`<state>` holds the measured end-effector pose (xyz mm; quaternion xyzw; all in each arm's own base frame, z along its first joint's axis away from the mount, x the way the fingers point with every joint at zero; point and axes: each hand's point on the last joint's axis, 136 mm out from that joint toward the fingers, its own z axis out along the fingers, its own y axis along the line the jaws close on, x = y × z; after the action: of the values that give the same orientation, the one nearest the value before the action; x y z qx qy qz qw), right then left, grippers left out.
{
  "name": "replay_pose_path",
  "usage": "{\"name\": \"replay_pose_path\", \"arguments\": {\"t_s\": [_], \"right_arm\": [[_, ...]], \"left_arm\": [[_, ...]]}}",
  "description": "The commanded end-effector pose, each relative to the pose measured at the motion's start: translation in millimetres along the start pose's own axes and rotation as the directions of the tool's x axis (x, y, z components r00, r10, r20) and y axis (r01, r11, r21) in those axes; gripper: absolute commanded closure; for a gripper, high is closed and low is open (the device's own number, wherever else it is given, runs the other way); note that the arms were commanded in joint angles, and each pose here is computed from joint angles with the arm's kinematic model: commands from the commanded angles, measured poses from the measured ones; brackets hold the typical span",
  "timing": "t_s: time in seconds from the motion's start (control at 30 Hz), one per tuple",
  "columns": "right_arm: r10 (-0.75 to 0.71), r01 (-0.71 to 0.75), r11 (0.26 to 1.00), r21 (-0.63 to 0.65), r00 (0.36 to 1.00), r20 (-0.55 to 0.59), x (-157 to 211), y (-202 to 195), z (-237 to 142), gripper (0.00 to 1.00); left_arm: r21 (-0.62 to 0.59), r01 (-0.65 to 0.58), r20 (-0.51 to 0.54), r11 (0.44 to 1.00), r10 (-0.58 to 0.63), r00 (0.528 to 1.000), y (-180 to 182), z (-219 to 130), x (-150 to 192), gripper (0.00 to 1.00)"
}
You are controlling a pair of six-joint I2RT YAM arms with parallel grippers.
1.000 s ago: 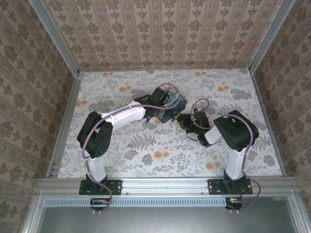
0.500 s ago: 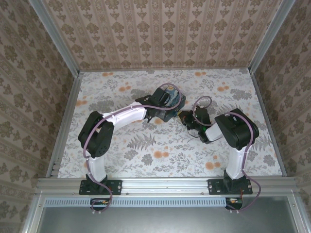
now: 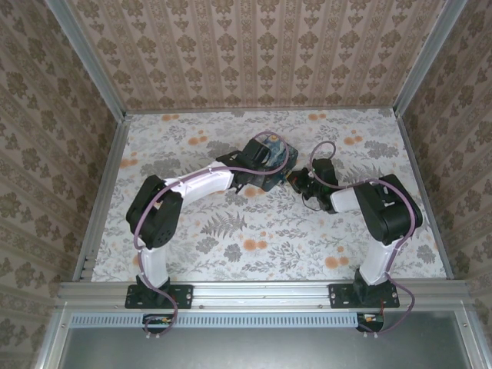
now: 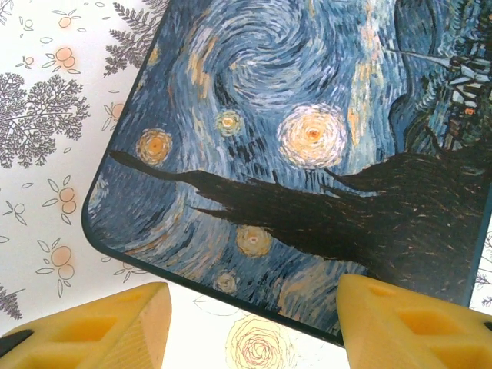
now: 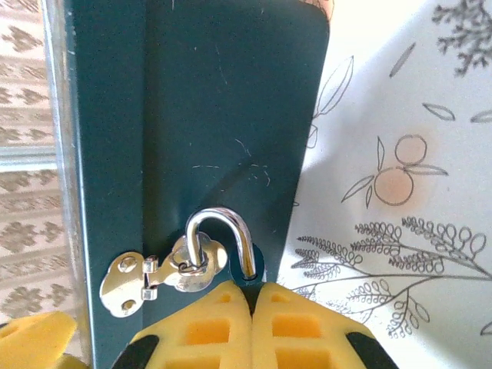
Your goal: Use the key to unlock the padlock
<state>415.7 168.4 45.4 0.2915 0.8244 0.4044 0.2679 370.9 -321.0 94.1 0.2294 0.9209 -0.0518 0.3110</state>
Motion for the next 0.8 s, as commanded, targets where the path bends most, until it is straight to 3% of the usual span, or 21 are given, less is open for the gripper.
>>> {"name": "replay_pose_path", "arguments": {"t_s": [0.0, 0.23, 0.4, 0.63, 0.77], "right_arm": [[-0.057, 0.052, 0.986, 0.156, 0.998, 0.027, -22.0, -22.2, -8.6, 1.0], [-0.095, 0.098, 0.962, 0.254, 0.995, -0.024, -24.4, -36.4, -9.9, 1.0], [-0.073, 0.076, 0.965, 0.252, 0.997, -0.021, -30.4, -41.8, -7.7, 1.0], [0.066, -0.065, 0.996, 0.065, 0.998, -0.004, -35.4, -26.7, 4.4, 1.0], [0.15, -0.149, 0.988, 0.028, 0.989, -0.009, -65.1, -24.6, 4.9, 1.0]], "left_arm": [[-0.056, -0.116, -0.304, 0.992, 0.094, 0.948, 18.8, 19.8, 85.9, 0.41], [-0.052, -0.12, -0.316, 0.991, 0.098, 0.944, 17.6, 23.0, 86.9, 0.41], [-0.049, -0.125, -0.324, 0.991, 0.102, 0.94, 17.0, 23.6, 87.9, 0.41], [-0.042, -0.129, -0.337, 0.991, 0.107, 0.935, 15.7, 26.1, 90.6, 0.41], [-0.032, -0.133, -0.348, 0.991, 0.114, 0.931, 13.9, 28.3, 92.8, 0.43]]}}
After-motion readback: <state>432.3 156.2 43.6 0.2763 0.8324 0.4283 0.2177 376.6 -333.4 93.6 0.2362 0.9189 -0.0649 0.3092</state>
